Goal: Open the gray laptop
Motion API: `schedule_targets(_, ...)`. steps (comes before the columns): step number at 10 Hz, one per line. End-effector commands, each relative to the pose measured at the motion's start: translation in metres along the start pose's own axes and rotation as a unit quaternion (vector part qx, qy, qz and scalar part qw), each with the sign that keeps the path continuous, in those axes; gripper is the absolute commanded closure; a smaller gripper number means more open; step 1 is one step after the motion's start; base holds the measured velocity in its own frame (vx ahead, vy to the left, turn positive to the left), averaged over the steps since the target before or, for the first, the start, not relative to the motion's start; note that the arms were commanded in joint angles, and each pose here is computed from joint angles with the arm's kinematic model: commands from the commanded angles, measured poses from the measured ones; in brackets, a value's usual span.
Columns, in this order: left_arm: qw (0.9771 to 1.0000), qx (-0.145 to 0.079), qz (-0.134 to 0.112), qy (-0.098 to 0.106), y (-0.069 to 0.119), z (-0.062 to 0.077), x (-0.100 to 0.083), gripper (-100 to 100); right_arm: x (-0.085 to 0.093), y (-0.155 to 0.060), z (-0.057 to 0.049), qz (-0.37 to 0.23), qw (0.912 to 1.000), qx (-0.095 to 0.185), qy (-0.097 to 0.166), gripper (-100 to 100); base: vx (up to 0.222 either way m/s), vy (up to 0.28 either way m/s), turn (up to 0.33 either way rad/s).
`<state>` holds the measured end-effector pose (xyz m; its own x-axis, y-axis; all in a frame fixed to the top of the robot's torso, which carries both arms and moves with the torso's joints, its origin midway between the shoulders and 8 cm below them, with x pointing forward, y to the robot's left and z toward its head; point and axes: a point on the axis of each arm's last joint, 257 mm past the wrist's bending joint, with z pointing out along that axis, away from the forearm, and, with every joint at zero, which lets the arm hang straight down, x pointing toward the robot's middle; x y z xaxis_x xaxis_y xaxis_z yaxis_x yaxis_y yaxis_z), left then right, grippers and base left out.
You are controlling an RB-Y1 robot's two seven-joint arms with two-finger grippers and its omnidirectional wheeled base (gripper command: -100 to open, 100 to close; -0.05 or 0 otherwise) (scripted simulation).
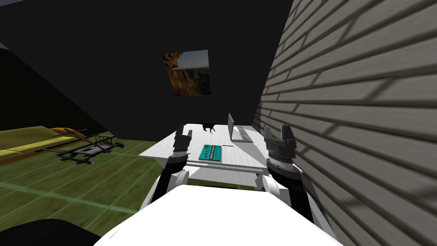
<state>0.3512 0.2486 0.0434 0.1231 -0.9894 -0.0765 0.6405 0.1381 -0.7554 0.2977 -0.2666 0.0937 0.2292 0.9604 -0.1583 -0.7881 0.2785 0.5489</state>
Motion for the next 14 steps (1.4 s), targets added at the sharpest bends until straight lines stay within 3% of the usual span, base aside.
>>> schedule_targets(1,1.0,0.0,0.0,0.0,0.0,0.0,0.0,0,0.0,0.0,0.0,0.0,1.0,0.0,0.0,0,0.0,0.0,0.0)
schedule_targets(9,1.0,0.0,0.0,0.0,0.0,0.0,0.0,0,0.0,0.0,0.0,0.0,1.0,0.0,0.0,0,0.0,0.0,0.0)
schedule_targets(10,1.0,0.0,0.0,0.0,0.0,0.0,0.0,0,0.005,-0.007,-0.003,-0.01,0.9997,0.009,0.02,-100,-0.018,0.015,0.017)
schedule_targets(14,1.0,0.0,0.0,0.0,0.0,0.0,0.0,0,0.016,-0.049,-0.022,-0.067,0.9914,0.065,0.092,-100,-0.051,0.042,0.028)
